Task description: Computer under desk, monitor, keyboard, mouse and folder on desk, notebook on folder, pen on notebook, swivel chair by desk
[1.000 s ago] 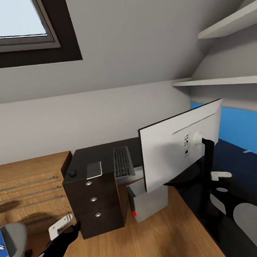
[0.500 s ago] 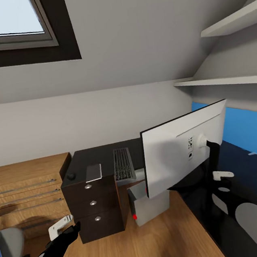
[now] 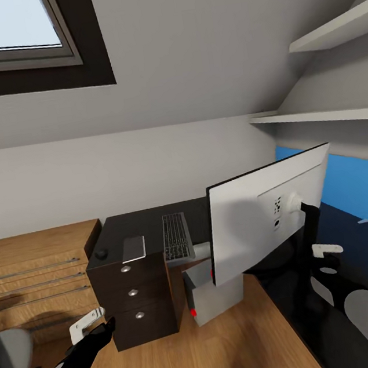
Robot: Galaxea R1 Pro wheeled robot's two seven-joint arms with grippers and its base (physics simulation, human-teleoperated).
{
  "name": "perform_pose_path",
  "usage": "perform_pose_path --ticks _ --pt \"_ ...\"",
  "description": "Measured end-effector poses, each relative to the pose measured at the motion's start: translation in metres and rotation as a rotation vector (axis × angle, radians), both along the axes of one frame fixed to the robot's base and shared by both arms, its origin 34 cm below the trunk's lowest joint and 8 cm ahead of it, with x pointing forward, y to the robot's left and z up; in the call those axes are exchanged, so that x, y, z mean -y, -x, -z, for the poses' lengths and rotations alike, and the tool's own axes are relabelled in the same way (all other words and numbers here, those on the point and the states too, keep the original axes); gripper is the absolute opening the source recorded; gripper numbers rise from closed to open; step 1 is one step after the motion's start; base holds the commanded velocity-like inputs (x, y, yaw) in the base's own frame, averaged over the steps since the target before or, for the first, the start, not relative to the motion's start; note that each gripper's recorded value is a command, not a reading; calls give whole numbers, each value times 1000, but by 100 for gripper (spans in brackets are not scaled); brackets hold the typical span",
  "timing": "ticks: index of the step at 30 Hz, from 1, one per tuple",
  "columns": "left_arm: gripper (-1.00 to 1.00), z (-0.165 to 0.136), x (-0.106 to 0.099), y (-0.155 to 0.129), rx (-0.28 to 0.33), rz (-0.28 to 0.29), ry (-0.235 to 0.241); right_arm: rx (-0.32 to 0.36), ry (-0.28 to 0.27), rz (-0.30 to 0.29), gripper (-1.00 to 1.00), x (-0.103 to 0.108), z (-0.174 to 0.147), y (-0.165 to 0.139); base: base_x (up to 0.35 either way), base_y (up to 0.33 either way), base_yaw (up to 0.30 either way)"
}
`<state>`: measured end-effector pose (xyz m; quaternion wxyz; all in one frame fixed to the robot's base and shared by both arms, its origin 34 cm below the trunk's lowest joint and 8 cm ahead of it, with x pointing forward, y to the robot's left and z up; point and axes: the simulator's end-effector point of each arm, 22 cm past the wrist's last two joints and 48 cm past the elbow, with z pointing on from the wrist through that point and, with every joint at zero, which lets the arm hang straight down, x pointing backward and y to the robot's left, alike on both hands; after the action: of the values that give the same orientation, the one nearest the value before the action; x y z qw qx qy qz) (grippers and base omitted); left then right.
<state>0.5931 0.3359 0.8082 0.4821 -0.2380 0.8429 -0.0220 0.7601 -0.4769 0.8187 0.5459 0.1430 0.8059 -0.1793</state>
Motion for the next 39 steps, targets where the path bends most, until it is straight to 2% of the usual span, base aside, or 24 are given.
perform_pose_path --ticks 21,27,39 --pt "100 0 0 0 0 0 2 2 1 2 100 1 0 0 2 0 0" --pt "100 0 0 0 0 0 3 104 22 -3 100 1 -21 -7 0 0 0" --pt "100 0 0 0 0 0 3 116 27 -2 100 3 -21 -5 0 0 0"
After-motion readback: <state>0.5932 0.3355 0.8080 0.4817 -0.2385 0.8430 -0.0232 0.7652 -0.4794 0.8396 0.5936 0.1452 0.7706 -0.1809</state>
